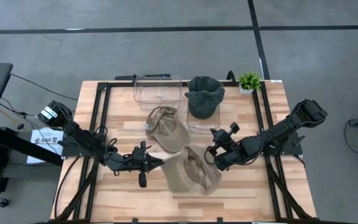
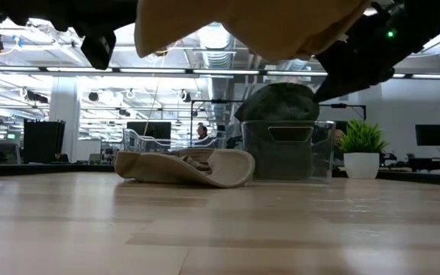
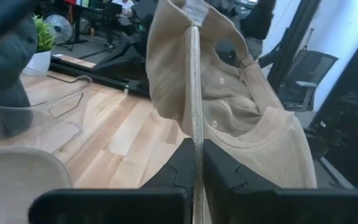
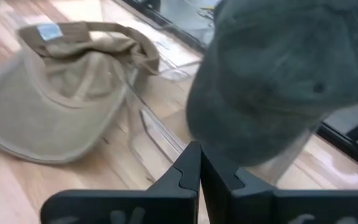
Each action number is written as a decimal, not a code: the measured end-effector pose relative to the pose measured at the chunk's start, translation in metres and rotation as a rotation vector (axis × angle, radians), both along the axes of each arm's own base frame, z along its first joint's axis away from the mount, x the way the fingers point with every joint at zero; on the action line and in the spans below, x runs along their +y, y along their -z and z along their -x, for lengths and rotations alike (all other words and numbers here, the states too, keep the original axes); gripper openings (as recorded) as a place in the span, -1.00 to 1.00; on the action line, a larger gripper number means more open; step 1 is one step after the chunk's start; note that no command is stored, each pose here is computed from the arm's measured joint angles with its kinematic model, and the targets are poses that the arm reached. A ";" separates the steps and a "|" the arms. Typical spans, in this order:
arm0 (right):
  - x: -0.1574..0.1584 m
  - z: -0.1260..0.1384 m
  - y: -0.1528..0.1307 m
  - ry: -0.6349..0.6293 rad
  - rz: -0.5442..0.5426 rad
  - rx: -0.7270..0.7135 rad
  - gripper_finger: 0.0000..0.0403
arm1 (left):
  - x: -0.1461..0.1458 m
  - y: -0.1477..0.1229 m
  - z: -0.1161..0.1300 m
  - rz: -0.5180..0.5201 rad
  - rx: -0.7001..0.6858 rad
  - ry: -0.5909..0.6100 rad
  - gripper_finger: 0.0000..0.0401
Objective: Pick & Place hat
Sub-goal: Put the bottom brown cap into the left transparent bin
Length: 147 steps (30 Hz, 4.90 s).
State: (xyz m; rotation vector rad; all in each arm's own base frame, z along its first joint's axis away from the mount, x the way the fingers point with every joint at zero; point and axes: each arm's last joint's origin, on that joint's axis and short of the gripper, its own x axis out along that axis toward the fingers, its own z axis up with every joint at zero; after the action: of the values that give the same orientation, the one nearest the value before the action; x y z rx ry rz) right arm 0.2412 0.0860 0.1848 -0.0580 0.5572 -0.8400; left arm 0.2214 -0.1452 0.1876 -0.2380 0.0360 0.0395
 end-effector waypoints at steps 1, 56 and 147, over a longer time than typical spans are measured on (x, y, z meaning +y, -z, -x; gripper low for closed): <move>-0.001 0.001 0.001 0.008 0.000 0.006 -1.00 | -0.001 0.000 0.001 0.000 0.000 0.004 -0.93; 0.008 -0.080 -0.049 0.052 0.402 -0.087 -1.00 | -0.006 0.001 0.004 -0.001 0.007 0.032 -0.93; 0.043 -0.043 -0.027 -0.067 0.780 0.395 -1.00 | -0.007 0.004 0.005 0.003 0.036 0.038 -0.92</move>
State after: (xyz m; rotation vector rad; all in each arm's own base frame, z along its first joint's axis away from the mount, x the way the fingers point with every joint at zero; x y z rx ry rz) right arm 0.2841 0.1289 0.2117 -0.9666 0.5613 -0.9453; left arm 0.2168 -0.1520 0.1835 -0.2396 0.0764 0.0057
